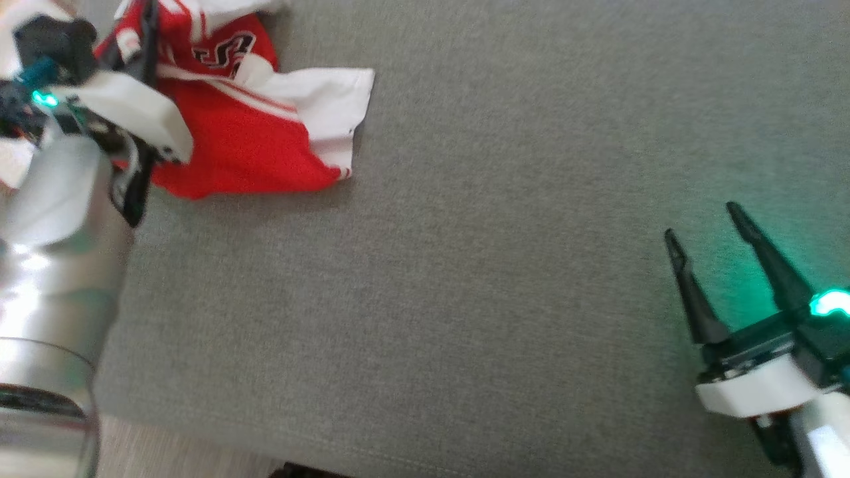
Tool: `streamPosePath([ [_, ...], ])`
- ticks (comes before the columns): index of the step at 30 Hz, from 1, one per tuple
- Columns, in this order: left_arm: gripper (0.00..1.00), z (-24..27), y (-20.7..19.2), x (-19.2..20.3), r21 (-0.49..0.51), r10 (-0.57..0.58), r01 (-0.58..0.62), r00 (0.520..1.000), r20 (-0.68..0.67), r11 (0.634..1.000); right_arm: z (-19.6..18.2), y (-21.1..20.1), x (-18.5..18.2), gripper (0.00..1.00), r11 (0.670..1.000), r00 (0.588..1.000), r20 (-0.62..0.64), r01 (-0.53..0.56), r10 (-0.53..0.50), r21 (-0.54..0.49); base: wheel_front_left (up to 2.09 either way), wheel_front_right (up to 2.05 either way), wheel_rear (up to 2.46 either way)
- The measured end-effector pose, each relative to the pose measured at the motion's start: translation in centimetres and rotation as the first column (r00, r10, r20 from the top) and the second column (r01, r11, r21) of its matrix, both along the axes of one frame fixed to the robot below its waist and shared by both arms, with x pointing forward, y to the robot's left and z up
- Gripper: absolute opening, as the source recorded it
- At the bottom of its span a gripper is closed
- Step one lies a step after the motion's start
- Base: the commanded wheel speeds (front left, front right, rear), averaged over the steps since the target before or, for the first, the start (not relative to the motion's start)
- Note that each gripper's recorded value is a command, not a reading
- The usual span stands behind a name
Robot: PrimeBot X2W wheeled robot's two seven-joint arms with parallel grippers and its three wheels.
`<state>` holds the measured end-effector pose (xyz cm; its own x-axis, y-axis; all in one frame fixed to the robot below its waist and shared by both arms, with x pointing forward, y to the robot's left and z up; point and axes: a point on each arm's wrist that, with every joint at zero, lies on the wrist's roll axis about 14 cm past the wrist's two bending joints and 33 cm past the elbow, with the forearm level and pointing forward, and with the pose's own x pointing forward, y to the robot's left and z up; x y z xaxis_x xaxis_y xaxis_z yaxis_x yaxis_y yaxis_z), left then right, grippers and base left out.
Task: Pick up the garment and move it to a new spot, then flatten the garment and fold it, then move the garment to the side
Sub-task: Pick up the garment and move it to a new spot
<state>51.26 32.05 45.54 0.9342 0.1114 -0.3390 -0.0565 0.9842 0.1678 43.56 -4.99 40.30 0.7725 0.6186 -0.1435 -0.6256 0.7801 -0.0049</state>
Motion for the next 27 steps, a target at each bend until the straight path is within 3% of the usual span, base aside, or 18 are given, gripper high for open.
streamPosePath([
  [5, 0.0, 8.1, -2.4, 2.4, 0.108, -0.15, 0.133, 0.974, 0.172, 0.985, 1.9, 0.2, -1.3, 1.0, 0.998, 0.999, 0.015, 0.051, -0.051, 0.04, 0.0, 0.0, 0.0],
  [10, 0.0, 15.6, -7.3, 3.3, 0.197, -0.322, 0.271, 0.896, 0.307, 0.942, 5.0, -0.2, -2.8, 1.0, 0.989, 0.991, 0.054, 0.118, -0.123, 0.091, 0.0, 0.0, 0.0],
  [18, 0.0, 24.5, -18.9, 3.0, 0.273, -0.566, 0.497, 0.694, 0.444, 0.824, 9.3, -4.3, -5.7, 1.0, 0.952, 0.948, 0.131, 0.271, -0.29, 0.145, 0.0, 0.0, 0.0],
  [27, 0.0, 29.6, -31.5, 0.1, 0.276, -0.703, 0.697, 0.449, 0.551, 0.661, 10.8, -10.0, -10.0, 1.0, 0.88, 0.867, 0.162, 0.448, -0.471, 0.16, 0.0, 0.0, 0.0],
])
